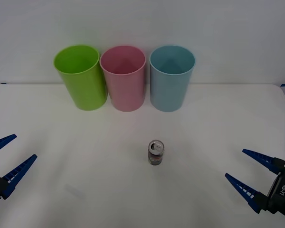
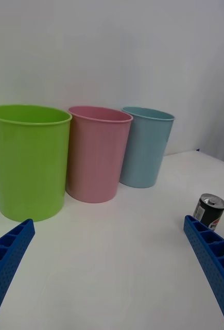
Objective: Grasp the object on the table and drop it into the matching bin: aluminum can to the light blue bin, PET bottle to the pink bin.
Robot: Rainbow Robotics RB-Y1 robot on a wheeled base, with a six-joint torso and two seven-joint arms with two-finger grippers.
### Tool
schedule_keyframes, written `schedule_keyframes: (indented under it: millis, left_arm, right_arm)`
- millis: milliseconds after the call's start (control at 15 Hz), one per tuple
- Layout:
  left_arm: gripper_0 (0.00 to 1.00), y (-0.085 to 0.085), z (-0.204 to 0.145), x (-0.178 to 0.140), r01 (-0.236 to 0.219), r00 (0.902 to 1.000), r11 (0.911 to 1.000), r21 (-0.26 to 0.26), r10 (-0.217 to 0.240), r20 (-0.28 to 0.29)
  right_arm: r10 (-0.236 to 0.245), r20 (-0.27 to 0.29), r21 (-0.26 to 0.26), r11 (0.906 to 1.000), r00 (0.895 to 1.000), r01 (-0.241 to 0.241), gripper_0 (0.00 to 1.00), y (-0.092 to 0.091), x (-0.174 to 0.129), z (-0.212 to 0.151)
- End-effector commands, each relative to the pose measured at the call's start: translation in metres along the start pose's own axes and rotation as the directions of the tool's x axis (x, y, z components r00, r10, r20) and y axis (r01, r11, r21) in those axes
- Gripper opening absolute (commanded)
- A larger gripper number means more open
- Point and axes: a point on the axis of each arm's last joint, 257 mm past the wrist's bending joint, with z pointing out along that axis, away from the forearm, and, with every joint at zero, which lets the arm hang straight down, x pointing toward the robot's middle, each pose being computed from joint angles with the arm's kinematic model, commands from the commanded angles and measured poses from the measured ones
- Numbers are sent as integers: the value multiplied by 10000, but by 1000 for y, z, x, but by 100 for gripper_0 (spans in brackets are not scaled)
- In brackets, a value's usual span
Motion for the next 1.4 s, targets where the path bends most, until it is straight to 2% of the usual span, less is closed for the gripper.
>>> schedule_keyframes:
  millis: [67, 200, 467, 867, 1133, 1400]
  left_arm:
    - [100, 0, 0, 0, 0, 10000, 10000, 0, 0, 0]
    - [100, 0, 0, 0, 0, 10000, 10000, 0, 0, 0]
    - [100, 0, 0, 0, 0, 10000, 10000, 0, 0, 0]
    - [100, 0, 0, 0, 0, 10000, 10000, 0, 0, 0]
    - [100, 0, 0, 0, 0, 10000, 10000, 0, 0, 0]
    - [100, 0, 0, 0, 0, 10000, 10000, 0, 0, 0]
  right_arm:
    - [-750, -22, -1, 9972, 9972, 750, 100, 4, 7, 20]
    - [-1173, -31, 21, 9931, 9931, 1173, 100, 7, 12, 36]
    - [-882, -137, -211, 9959, 9960, 879, 100, 20, 27, 60]
    - [-734, -306, -774, 9945, 9968, 709, 100, 28, 49, 89]
    - [-774, -495, -983, 9925, 9958, 723, 100, 41, 63, 113]
    - [-914, -557, -972, 9916, 9943, 857, 100, 50, 67, 134]
